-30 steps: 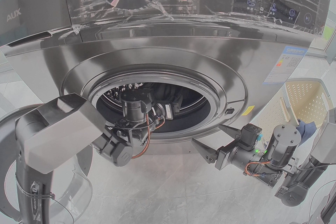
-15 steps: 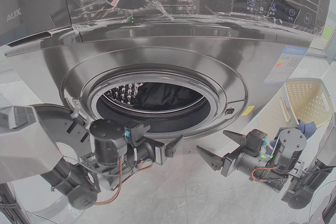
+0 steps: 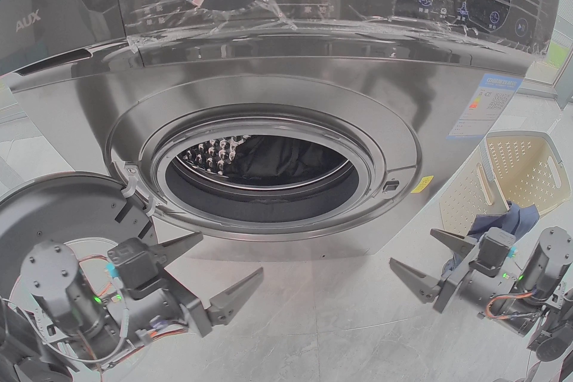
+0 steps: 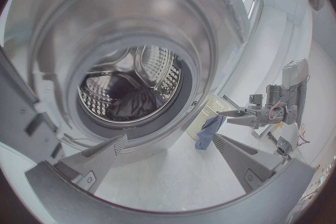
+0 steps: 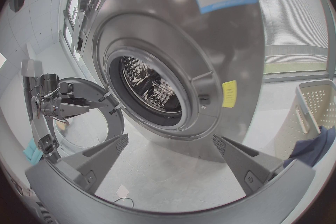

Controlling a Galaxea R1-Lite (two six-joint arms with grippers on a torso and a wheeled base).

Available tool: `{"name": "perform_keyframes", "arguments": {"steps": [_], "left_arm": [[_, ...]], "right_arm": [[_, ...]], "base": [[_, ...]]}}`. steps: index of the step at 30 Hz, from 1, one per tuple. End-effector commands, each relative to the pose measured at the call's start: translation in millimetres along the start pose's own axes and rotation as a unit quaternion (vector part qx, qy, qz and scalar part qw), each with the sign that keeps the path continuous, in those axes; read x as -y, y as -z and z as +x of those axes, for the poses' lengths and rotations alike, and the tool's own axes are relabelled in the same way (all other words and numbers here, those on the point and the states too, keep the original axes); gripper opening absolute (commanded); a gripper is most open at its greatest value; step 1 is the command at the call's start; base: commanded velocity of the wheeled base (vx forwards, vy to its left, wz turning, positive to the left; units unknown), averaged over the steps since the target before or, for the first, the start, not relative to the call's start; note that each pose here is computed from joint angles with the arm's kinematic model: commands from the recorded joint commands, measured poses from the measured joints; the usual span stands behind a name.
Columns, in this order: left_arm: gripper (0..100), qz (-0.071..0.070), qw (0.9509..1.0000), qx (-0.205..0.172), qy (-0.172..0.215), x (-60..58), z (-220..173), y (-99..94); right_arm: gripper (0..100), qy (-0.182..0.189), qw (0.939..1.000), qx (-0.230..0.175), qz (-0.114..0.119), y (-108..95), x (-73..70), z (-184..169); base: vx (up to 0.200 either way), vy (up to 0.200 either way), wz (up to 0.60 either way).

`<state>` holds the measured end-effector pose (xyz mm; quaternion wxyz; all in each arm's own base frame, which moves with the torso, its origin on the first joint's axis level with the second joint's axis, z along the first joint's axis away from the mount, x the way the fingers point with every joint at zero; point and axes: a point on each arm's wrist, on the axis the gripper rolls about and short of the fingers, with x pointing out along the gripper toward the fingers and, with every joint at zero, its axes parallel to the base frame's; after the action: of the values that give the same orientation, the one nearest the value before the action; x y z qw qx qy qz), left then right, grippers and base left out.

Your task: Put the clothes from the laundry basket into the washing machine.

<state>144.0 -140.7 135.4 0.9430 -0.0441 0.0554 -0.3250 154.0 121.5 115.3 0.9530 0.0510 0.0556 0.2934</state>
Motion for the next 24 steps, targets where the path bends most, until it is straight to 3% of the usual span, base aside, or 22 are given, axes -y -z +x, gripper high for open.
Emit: {"name": "perform_keyframes", "arguments": {"steps": [1,5,10,15,19,24], "left_arm": [[100,0.022,0.9976,0.064,-0.012,-10.3,-60,-14.1],[100,0.032,0.9958,0.07,-0.05,-21.0,-81,-13.3],[100,0.032,0.9912,0.089,-0.093,-30.5,-110,-15.1],[100,0.032,0.9922,0.057,-0.106,-30.4,-141,0.1],[100,0.028,0.992,0.058,-0.108,-29.3,-161,7.0],[100,0.026,0.9876,0.077,-0.135,-29.5,-179,16.8]], "right_arm": [[100,0.049,0.9973,0.055,-0.001,-22,17.0,-42],[100,0.081,0.9961,0.036,0.003,-23,20.1,-62],[100,0.103,0.9935,0.042,0.024,-24,20.6,-99],[100,0.157,0.9864,0.043,0.023,-15,25.9,-137],[100,0.18,0.9811,0.07,0.01,-9,24.1,-161],[100,0.218,0.972,0.087,0.009,-1,22.9,-176]], "base": [[0.0,0.0,0.0],[-0.05,0.0,0.0],[-0.08,0.0,0.0],[-0.08,0.0,0.0],[-0.2,0.0,0.0],[-0.04,0.0,0.0]]}}
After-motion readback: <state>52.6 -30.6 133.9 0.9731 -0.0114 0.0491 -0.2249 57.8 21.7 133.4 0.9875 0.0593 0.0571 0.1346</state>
